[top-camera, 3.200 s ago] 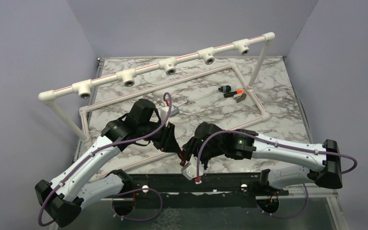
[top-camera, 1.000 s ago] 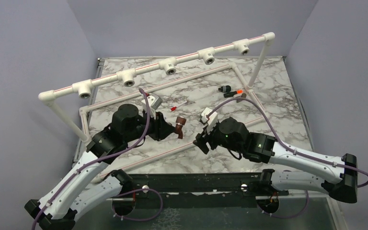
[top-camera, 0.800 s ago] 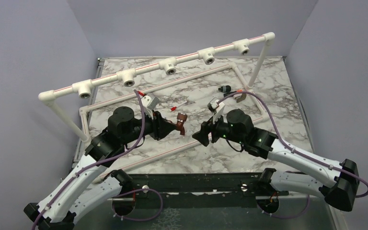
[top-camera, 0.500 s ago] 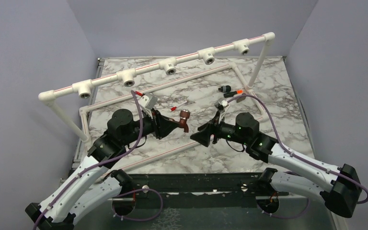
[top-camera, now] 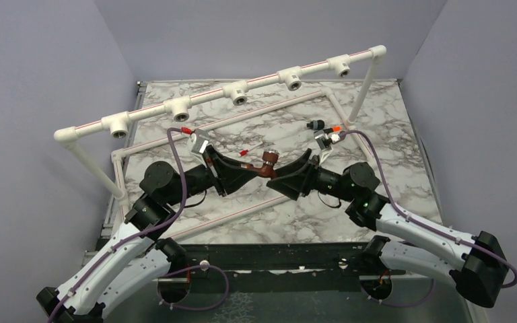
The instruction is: Install the water faucets
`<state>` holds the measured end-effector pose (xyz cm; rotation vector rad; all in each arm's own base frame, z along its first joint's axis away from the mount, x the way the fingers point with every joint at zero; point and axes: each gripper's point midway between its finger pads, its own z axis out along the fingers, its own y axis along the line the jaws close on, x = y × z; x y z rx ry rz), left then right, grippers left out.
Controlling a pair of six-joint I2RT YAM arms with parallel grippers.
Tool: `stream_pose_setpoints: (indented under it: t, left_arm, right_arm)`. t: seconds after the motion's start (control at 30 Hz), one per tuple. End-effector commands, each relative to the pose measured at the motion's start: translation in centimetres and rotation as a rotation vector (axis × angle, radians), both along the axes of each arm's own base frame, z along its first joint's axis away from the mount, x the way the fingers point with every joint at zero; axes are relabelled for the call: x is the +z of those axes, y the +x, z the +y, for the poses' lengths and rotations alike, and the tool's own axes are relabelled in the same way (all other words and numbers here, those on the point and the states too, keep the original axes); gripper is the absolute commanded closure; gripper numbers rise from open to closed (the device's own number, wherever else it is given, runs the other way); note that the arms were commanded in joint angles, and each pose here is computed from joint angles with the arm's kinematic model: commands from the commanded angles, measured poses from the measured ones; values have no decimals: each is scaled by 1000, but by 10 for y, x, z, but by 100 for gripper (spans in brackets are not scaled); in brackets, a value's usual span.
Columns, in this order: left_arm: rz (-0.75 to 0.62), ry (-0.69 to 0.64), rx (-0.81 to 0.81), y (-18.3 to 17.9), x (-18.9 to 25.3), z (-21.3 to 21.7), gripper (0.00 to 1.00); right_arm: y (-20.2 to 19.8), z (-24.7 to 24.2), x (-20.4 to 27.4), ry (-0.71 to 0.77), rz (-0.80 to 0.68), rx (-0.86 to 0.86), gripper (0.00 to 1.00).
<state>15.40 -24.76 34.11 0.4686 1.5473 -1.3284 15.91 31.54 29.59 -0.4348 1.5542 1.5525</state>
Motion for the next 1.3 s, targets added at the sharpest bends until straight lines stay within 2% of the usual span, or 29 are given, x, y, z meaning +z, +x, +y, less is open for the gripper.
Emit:
stream_pose_setpoints:
  t: [0.0, 0.2, 0.5, 1.27]
  left_arm:
    - [-76, -136, -80, -20, 36, 0, 100]
    - [-94, -185, -97, -27, 43, 3, 100]
    - [-105, -200, -96, -29, 46, 5, 100]
    - [-97, -176, -93, -23, 38, 0, 100]
  right_arm:
    - [-18, 0, 45, 151, -47, 103, 31]
    - [-29, -1, 58, 231, -32, 167, 34]
    - [-28, 2, 62, 259, -7, 184, 42]
    - [-24, 1, 76, 300, -1, 167, 48]
